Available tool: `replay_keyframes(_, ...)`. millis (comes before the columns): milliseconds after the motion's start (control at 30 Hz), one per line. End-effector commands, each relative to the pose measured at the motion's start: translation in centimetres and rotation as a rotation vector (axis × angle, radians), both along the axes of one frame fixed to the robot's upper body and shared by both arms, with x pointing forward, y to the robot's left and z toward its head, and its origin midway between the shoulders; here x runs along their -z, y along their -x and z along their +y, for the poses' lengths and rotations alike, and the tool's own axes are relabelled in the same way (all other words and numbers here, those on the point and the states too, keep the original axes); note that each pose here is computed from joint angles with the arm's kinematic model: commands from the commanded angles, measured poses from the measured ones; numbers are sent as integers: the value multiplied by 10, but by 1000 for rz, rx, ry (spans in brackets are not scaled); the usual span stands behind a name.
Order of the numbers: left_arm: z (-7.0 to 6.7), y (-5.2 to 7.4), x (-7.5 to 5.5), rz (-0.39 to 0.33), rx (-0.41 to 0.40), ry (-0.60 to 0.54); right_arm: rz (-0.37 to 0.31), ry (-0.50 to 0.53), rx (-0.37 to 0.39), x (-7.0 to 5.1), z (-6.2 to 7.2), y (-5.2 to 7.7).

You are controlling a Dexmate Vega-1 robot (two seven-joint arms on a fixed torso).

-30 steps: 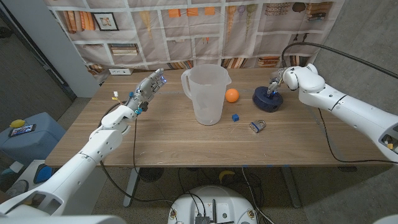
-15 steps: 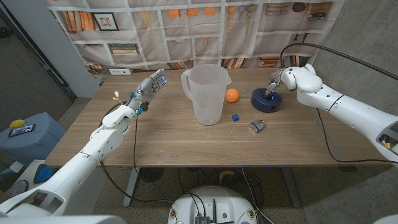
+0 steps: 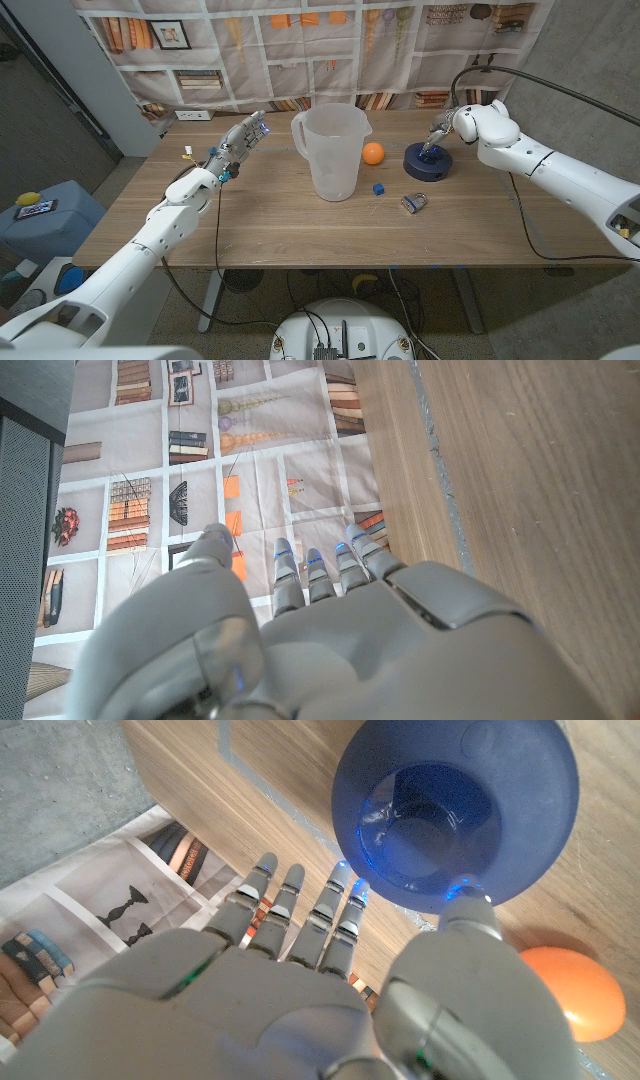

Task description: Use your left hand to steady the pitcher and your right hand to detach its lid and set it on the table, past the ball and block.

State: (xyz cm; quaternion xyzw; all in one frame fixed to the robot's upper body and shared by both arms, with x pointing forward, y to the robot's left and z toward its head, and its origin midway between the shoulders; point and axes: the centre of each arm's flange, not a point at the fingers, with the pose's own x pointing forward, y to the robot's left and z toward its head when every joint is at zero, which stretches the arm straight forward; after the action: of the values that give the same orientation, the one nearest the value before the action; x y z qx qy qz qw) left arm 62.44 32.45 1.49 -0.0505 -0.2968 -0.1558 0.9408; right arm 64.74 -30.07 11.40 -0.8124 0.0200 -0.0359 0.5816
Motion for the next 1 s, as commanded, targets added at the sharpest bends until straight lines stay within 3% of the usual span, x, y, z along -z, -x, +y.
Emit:
replay_keyframes(33, 1, -1, -2, -14, -5, -12, -8, -88, -51, -6, -10, 9)
replay_keyframes(367, 1, 6, -2, -33, -47, -22, -36, -230, -139, -4, -27, 18)
replay_keyframes(833, -1, 5, -4, -50, -77, -15, -117, -492, -269, 2, -44, 28)
replay_keyframes(1000, -8, 8, -8, -72, -113, -10, -155, -584, -299, 4, -49, 32)
